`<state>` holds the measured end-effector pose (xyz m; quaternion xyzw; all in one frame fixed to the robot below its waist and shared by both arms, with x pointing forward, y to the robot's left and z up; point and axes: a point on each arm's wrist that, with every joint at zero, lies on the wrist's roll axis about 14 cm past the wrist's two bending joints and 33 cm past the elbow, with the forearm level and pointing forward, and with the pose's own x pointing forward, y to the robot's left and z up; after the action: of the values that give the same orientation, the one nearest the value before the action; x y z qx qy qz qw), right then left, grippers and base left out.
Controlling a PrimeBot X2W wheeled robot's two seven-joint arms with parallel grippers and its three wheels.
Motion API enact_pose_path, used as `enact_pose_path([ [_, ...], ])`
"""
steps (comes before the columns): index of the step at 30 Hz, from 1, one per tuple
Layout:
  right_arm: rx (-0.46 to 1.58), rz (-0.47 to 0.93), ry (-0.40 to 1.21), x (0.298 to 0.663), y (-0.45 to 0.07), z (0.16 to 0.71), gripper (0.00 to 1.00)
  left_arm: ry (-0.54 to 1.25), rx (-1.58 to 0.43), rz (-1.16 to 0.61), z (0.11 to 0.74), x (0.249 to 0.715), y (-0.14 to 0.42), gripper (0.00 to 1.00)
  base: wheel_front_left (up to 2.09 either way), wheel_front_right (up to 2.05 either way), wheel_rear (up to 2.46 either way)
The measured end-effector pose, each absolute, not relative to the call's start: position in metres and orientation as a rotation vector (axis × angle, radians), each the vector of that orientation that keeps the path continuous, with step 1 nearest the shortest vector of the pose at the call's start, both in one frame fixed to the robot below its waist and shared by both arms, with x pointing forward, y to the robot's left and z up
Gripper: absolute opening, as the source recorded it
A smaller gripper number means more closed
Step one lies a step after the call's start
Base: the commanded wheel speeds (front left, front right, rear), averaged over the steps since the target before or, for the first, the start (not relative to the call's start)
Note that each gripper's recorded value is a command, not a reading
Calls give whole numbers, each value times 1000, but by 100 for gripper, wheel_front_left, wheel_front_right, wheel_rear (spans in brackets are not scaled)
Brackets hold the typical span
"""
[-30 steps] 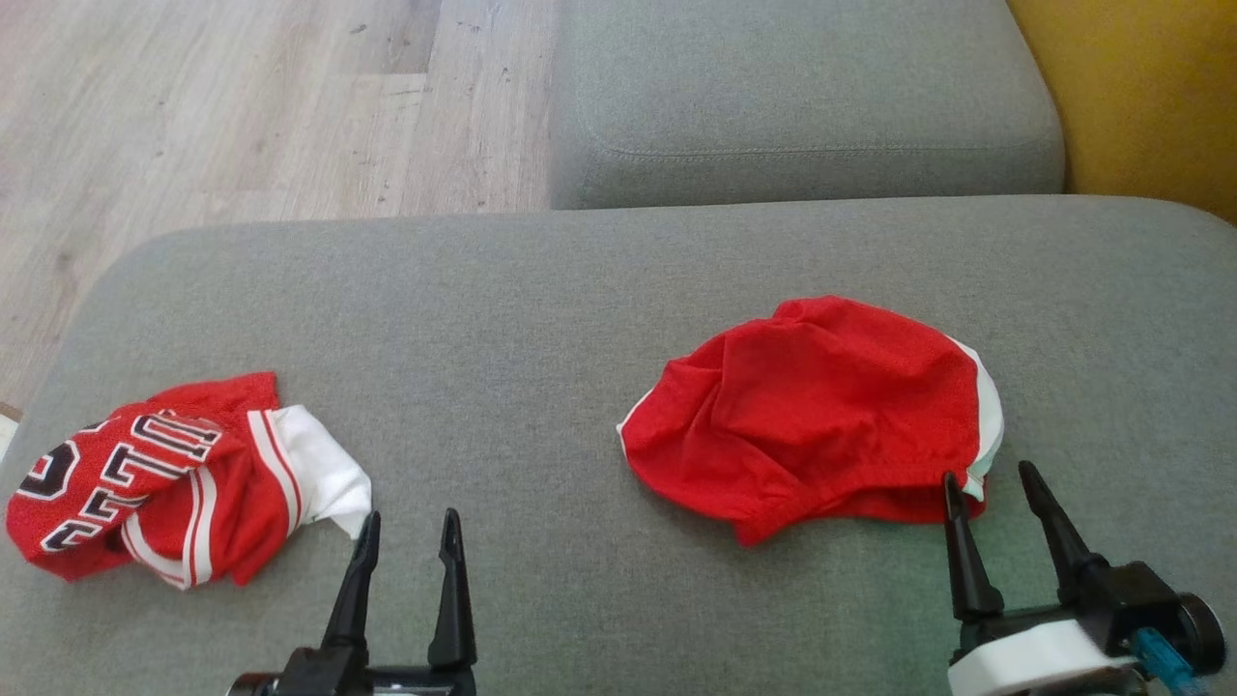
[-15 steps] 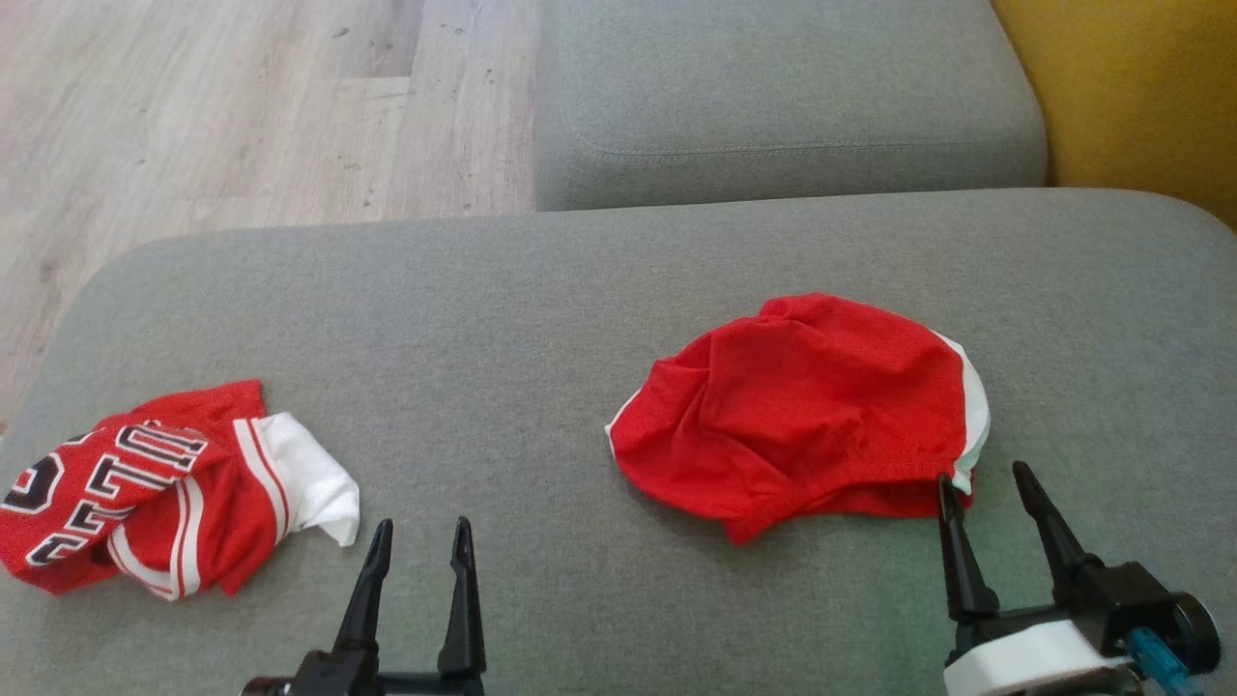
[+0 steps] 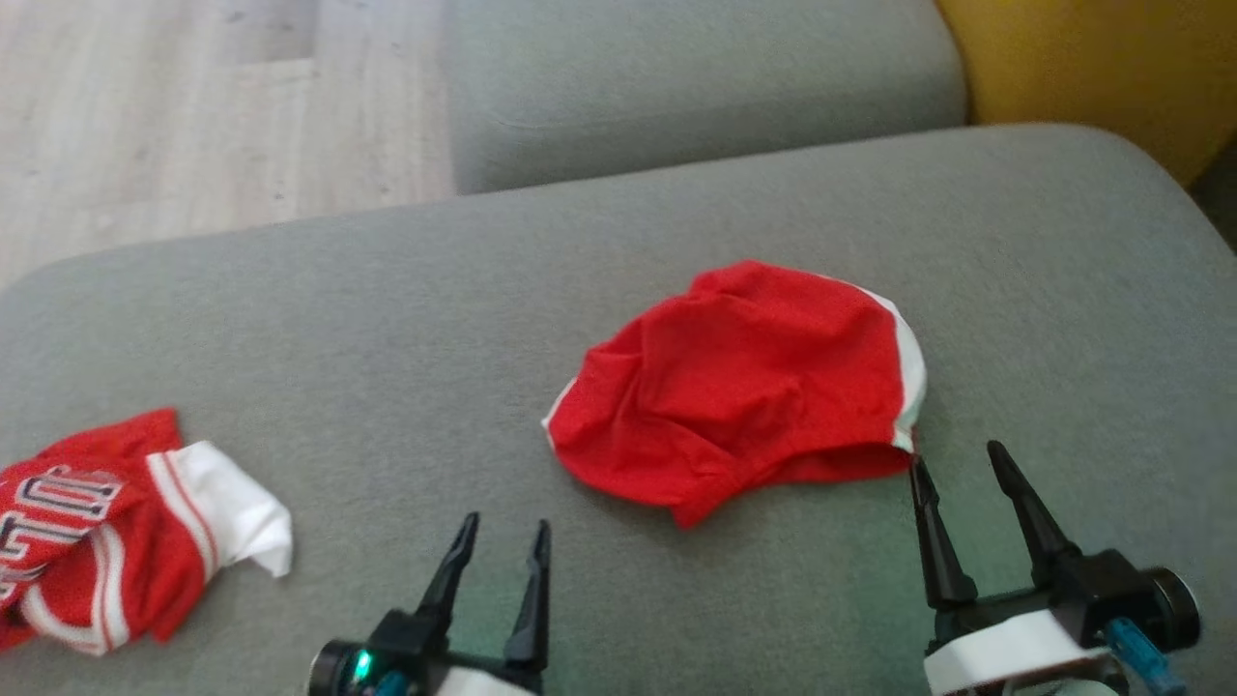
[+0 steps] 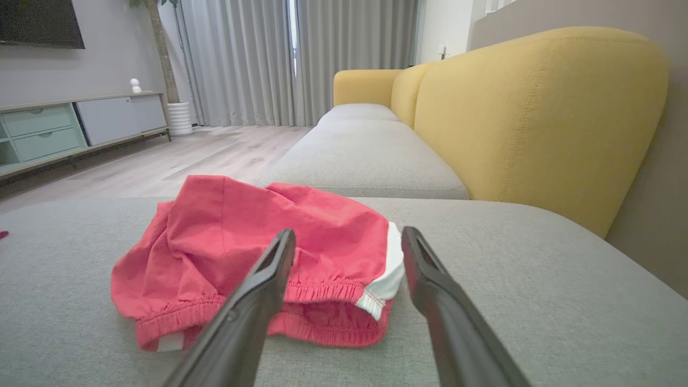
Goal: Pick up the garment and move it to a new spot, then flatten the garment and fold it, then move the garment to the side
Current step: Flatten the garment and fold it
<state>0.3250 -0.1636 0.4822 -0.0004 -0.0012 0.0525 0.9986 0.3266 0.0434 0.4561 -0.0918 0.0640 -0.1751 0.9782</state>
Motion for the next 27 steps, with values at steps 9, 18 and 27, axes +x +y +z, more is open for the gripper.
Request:
enact_pose_path([
  [9,-25,42,5,334,-183,483,100,325,-214,-558,412,358,-18,100,0,0,0],
  [18,-34,-43,46,332,-209,474,100,491,-224,-688,375,365,-59,37,0,0,0],
  [27,-30,-65,63,331,-215,469,100,412,-89,-720,380,394,-59,0,0,0,0],
])
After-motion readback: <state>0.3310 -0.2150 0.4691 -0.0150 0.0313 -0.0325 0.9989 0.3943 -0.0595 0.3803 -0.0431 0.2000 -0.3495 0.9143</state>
